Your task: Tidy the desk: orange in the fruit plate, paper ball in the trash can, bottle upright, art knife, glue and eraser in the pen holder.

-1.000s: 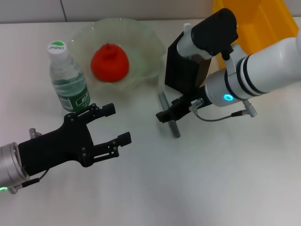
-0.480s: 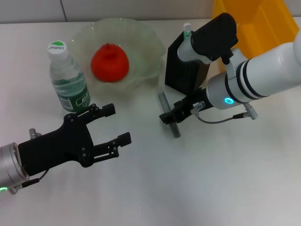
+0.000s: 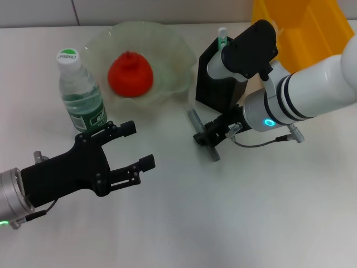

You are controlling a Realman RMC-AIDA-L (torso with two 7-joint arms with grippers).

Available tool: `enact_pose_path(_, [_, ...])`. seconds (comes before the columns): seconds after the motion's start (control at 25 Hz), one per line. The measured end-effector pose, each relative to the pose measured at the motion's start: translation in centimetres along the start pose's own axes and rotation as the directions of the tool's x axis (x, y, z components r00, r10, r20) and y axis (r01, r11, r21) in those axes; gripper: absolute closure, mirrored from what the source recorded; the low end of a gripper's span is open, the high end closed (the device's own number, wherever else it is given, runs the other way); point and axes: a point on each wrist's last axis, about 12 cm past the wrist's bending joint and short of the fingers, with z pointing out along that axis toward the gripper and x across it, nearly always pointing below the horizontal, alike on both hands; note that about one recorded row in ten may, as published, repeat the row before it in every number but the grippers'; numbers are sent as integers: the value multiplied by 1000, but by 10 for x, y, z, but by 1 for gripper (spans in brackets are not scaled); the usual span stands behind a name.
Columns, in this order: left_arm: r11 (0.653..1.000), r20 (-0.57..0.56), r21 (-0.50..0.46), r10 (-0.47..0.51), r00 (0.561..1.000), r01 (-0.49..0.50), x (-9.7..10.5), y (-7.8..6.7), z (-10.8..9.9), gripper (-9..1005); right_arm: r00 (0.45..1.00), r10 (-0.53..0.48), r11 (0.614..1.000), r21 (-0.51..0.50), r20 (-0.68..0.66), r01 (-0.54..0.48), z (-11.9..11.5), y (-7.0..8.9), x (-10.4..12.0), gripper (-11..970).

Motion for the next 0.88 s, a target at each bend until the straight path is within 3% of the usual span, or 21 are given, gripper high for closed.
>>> enact_pose_path(0.16, [1000, 0, 0, 0, 1000, 0, 0, 0, 0, 159, 1000, -3, 1000, 0, -1, 3, 0, 0, 0, 596])
enact_pose_path(0.64, [1000, 2, 0, 1, 1000, -1, 0, 0, 0, 159, 1000, -10, 1000, -10, -18, 10, -3, 0, 0, 751])
enact_pose_path(0.76, [1000, 3, -1, 1, 1000, -1, -1, 0, 0, 159, 1000, -27, 1000, -11, 4, 27, -11, 2, -2, 816])
enact_pose_path(0.88, [1000, 4, -2, 2, 1000, -2, -1, 1, 0, 159, 996, -67, 998, -8, 50, 68, -23, 6, -2, 817])
